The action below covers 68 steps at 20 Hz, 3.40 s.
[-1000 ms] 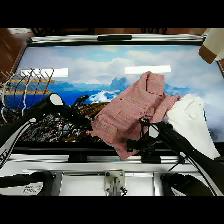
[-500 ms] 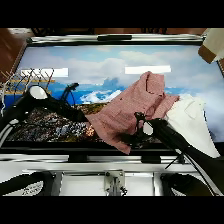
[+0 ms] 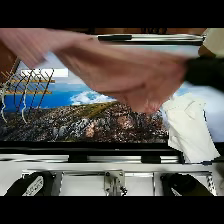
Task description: Fold the shirts.
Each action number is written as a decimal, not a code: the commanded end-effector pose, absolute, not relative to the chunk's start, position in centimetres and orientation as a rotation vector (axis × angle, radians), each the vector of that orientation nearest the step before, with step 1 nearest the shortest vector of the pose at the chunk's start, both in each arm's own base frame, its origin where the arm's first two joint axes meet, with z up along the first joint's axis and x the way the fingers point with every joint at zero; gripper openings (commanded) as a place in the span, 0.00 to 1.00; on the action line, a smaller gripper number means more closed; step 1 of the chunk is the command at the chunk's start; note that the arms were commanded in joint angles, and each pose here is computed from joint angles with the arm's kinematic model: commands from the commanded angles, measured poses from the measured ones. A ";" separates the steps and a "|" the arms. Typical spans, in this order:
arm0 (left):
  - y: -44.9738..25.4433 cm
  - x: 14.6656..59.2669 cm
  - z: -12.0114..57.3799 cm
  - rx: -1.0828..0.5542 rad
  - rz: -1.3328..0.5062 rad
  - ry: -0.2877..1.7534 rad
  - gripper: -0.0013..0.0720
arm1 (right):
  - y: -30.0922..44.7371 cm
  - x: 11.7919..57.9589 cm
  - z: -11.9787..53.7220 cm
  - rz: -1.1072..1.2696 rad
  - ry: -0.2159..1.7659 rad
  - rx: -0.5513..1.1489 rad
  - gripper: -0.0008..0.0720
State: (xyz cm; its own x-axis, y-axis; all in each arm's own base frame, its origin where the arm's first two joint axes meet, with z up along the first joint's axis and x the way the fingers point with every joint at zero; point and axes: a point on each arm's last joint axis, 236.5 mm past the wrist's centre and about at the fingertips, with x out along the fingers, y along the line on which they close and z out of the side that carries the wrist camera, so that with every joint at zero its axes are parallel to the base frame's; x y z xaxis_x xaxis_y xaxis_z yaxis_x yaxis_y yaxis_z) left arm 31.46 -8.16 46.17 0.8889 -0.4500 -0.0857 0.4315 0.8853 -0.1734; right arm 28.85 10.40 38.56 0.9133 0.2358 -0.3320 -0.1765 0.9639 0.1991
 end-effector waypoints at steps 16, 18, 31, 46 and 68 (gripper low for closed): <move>0.6 27.6 52.0 -0.039 -0.032 -0.122 0.05 | 14.1 35.0 33.9 0.136 0.590 0.114 0.09; 1.9 33.1 46.7 -0.096 -0.048 0.025 0.05 | 15.4 38.7 28.4 0.061 0.711 0.031 0.09; -8.1 52.6 7.8 -0.233 -0.313 0.898 0.06 | 17.7 57.0 3.0 0.034 0.988 0.465 0.09; -0.5 31.4 2.6 -0.479 -0.253 1.597 0.80 | 2.5 39.8 8.1 0.043 1.496 0.116 0.77; -4.7 27.7 -8.6 -0.629 -0.198 1.434 0.05 | 7.8 33.2 -5.6 0.120 1.570 0.409 0.77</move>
State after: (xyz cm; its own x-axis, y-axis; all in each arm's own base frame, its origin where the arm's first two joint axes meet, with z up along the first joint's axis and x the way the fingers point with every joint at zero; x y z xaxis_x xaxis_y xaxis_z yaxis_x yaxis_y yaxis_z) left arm 27.19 -5.26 -9.00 0.1237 -0.5060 -0.8536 -0.2478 0.8172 -0.5204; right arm 32.32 7.16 -3.45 -0.0578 0.3020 -0.9515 0.1512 0.9448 0.2907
